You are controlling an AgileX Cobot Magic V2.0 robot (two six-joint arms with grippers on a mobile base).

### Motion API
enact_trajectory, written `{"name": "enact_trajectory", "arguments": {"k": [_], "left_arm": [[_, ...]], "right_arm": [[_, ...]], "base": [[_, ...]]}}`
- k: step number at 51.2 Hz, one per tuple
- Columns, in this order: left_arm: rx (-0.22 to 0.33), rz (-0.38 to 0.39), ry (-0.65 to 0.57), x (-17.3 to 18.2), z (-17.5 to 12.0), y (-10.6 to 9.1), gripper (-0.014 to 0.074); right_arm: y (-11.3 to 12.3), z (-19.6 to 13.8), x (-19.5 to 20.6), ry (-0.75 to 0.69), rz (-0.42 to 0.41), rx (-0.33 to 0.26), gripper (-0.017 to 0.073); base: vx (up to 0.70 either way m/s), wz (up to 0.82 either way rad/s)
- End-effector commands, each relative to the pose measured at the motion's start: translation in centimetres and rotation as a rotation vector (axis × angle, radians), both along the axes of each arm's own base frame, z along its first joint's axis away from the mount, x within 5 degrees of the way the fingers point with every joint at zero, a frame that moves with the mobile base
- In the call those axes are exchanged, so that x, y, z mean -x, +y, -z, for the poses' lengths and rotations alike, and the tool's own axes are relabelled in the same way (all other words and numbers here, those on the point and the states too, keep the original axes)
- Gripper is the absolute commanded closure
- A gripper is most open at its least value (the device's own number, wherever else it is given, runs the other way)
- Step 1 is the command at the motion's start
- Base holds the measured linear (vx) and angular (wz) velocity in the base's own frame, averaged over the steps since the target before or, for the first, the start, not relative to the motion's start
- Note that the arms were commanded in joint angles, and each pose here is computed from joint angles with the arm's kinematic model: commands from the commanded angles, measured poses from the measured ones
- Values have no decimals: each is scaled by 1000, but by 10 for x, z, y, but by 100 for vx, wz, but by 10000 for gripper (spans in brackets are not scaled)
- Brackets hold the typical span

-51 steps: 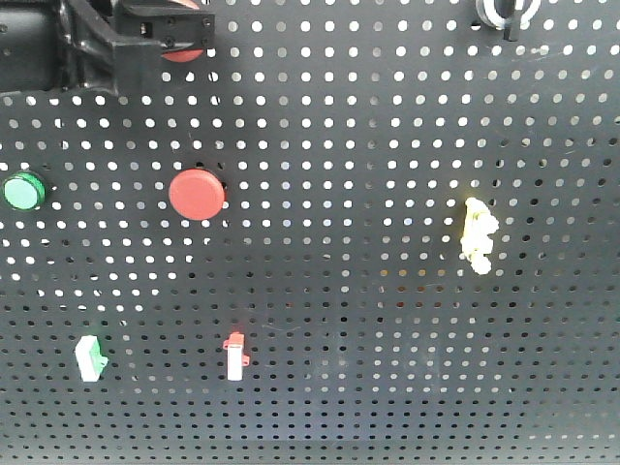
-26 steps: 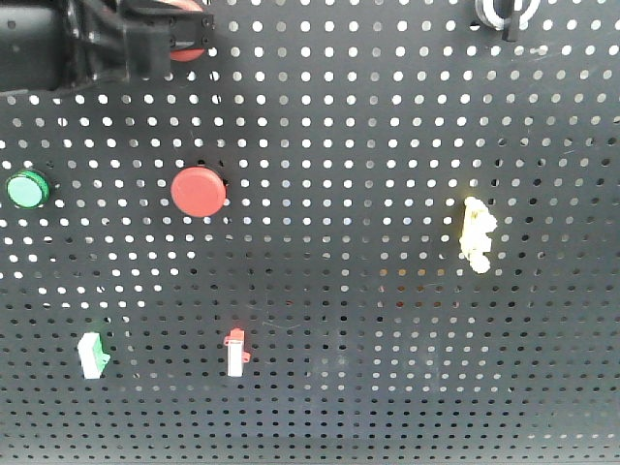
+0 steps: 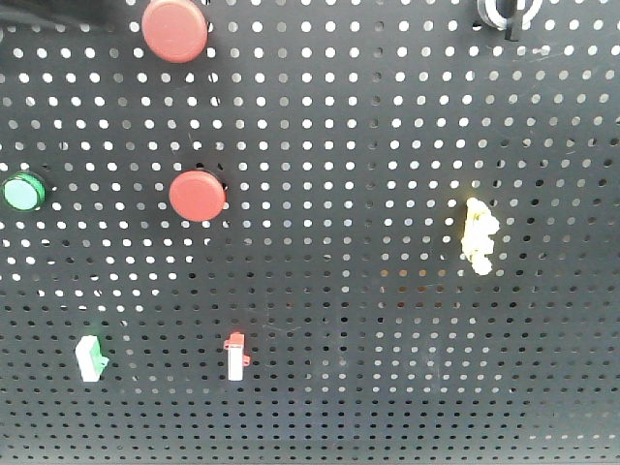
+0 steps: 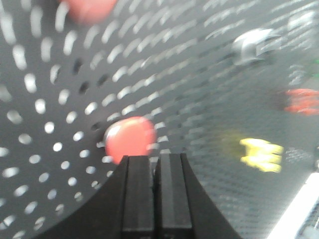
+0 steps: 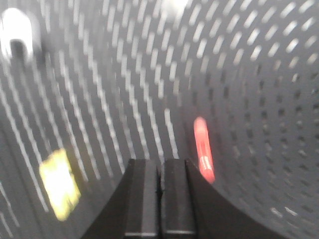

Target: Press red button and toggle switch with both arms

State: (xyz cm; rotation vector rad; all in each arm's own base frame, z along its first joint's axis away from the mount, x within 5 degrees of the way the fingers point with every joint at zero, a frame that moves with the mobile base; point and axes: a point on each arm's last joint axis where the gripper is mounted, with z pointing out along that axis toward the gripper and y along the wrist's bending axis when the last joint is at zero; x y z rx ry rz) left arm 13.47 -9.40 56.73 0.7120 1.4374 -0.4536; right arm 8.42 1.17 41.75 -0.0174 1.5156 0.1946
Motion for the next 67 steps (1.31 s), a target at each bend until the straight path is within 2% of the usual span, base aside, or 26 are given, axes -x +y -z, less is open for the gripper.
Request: {"name": "enact_trajectory", "arguments": {"k": [1, 2, 10, 14, 21, 29, 40, 49, 54, 59, 67], "left_arm": [[91, -27, -80, 21, -14, 13, 592], [90, -30, -83, 23, -13, 14, 592], [97, -40, -53, 26, -1, 16, 592], [90, -42, -34, 22, 5, 14, 592], [74, -43, -1, 15, 14, 11, 592], [75, -46, 2, 14, 16, 11, 592], [85, -51, -10, 14, 15, 11, 592], [90, -53, -15, 14, 14, 11, 592], [96, -56, -22, 13, 13, 12, 592], [97, -56, -23, 13, 13, 12, 592], [97, -56, -23, 13, 13, 12, 592]], "right_arm": [[5, -15, -4, -42, -53, 52, 562], [7, -16, -5, -35, -65, 68, 562], [23, -33, -24, -8, -224, 91, 562], [30, -48, -38, -26, -281, 56, 562], [38, -72, -59, -46, -346, 35, 562], [51, -93, -79, -36, -462, 65, 562], [56, -113, -95, -61, -504, 32, 562], [61, -115, -112, -47, -542, -42, 562], [64, -112, -120, -40, -567, -54, 562], [66, -112, -124, -52, -594, -94, 562], [66, -112, -128, -63, -596, -102, 562]], "base": [[0, 0], [0, 0], [0, 0], [0, 0], [0, 0], [0, 0], [0, 0], [0, 0], [0, 0], [0, 0], [0, 0]]}}
